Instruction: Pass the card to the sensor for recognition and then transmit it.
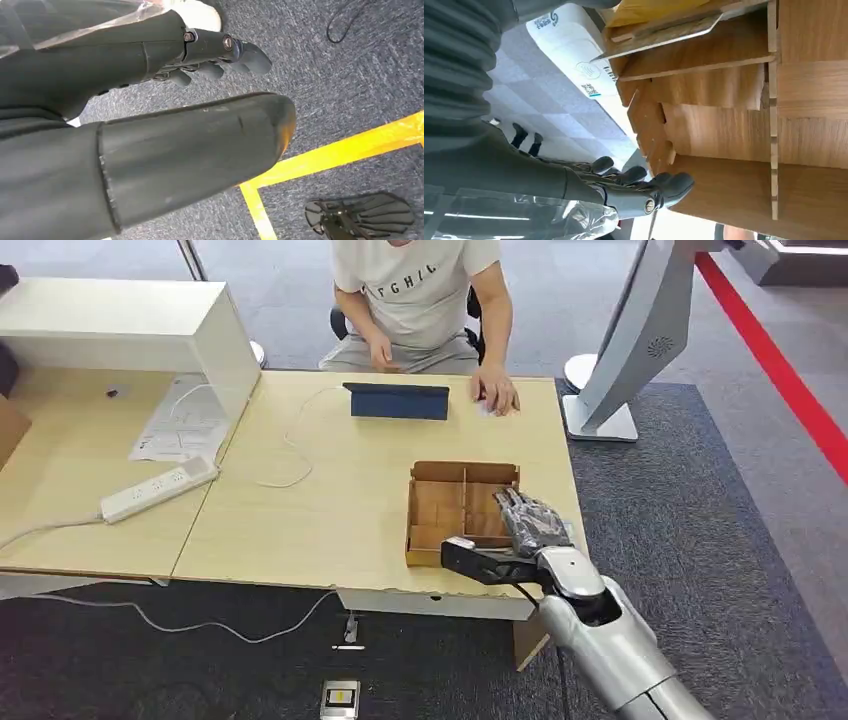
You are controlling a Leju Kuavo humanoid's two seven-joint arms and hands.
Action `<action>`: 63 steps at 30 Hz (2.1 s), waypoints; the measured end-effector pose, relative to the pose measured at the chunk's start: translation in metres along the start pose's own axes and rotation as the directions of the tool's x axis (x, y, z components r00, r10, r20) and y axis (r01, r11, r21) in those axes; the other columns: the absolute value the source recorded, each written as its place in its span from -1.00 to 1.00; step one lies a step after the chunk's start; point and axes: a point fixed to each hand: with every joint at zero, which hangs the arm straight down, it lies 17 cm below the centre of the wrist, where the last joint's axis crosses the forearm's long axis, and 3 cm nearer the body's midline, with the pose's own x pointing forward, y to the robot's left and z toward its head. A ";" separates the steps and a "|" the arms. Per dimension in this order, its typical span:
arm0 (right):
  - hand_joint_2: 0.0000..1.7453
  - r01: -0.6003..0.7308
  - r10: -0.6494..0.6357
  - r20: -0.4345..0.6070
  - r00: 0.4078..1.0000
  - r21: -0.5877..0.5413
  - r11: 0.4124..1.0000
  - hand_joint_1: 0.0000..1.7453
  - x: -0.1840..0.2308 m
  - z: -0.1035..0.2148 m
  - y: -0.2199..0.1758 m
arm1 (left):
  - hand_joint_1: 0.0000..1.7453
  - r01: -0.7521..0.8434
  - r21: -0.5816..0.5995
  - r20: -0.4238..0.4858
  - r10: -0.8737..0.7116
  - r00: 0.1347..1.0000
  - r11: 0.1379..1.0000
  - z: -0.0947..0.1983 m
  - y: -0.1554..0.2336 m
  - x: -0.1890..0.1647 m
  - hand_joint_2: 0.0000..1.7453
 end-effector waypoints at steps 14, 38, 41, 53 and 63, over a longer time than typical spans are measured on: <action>1.00 0.028 -0.030 0.038 0.999 0.050 0.998 1.00 0.008 -0.001 0.011 | -1.00 0.004 0.005 0.009 -0.004 1.000 1.000 -0.001 0.002 0.009 -1.00; 1.00 0.087 -0.083 0.085 0.993 -0.045 0.995 1.00 0.015 -0.004 -0.018 | -1.00 0.007 0.009 0.019 -0.007 1.000 1.000 -0.001 0.002 0.009 -1.00; 1.00 0.102 -0.086 0.125 0.988 -0.131 0.986 1.00 0.016 -0.005 -0.058 | -1.00 0.007 0.008 0.029 -0.007 1.000 1.000 -0.001 0.001 0.010 -1.00; 1.00 0.134 -0.081 0.191 0.978 -0.284 0.949 1.00 0.025 0.002 -0.135 | -1.00 0.007 -0.017 0.033 -0.006 0.999 1.000 0.000 -0.006 0.007 -1.00; 1.00 0.171 -0.044 0.275 0.961 -0.458 0.872 1.00 0.033 -0.001 -0.226 | -1.00 0.049 -0.029 0.029 -0.048 0.998 0.998 0.000 -0.007 0.010 -1.00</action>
